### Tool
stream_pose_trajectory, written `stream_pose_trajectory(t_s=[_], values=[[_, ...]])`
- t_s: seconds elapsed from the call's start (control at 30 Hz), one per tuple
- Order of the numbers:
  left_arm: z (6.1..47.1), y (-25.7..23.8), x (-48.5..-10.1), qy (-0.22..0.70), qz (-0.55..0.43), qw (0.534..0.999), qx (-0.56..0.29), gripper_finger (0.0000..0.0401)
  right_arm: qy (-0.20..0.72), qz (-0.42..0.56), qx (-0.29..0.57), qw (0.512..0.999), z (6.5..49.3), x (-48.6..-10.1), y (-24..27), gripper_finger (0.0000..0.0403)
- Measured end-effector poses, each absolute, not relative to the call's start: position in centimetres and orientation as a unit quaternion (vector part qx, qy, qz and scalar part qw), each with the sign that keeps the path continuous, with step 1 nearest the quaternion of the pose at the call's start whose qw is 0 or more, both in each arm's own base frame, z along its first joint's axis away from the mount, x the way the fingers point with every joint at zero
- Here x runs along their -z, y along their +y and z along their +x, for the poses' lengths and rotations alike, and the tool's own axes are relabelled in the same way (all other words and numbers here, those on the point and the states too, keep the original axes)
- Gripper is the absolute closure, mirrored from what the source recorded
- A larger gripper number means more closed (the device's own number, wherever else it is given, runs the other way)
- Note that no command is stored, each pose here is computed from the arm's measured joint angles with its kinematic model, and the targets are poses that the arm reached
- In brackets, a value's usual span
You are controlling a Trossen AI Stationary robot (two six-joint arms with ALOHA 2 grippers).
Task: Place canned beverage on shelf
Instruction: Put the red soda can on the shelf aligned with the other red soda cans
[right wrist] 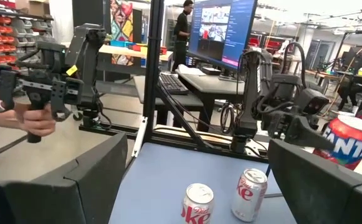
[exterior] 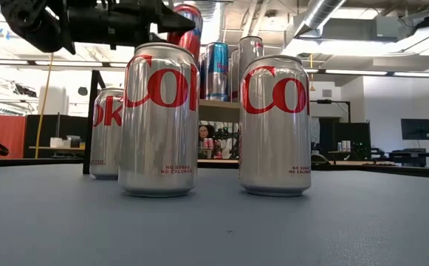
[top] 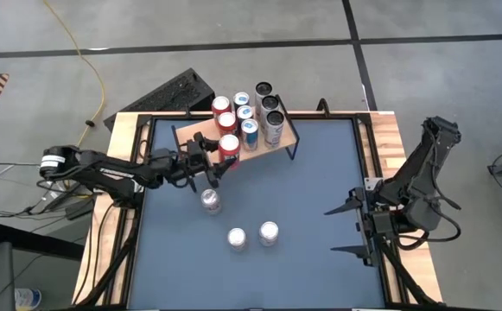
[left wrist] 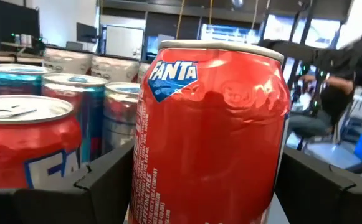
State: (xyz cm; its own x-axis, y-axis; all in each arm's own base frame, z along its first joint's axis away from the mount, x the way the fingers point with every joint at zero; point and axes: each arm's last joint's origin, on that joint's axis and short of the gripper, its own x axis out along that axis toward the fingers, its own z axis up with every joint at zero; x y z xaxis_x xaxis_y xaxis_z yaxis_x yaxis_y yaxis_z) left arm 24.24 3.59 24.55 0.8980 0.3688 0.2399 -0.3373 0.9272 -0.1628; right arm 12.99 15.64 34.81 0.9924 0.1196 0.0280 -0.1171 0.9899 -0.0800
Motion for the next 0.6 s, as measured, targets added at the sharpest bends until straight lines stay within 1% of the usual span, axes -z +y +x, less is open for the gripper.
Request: stream_pose_trajectory(t_s=[0.17, 0.33, 0.47, 0.6], values=[[25.0, 3.7, -23.5, -0.113, -0.041, 0.975, -0.185, 0.0093, -0.015, -0.041, -0.059, 0.997, 13.0, -34.8, 15.6, 0.0023], [25.6, 4.0, -22.7, -0.126, -0.026, 0.972, -0.195, 0.0093, -0.014, -0.04, -0.06, 0.997, 13.0, -34.8, 15.6, 0.0023], [25.5, 4.4, -23.1, -0.155, -0.019, 0.968, -0.199, 0.0093, -0.013, -0.03, -0.06, 0.998, 13.0, -34.7, 15.6, 0.0023], [25.4, 4.6, -22.4, -0.14, -0.018, 0.968, -0.205, 0.0093, -0.011, -0.028, -0.06, 0.998, 13.0, -34.7, 15.6, 0.0023]])
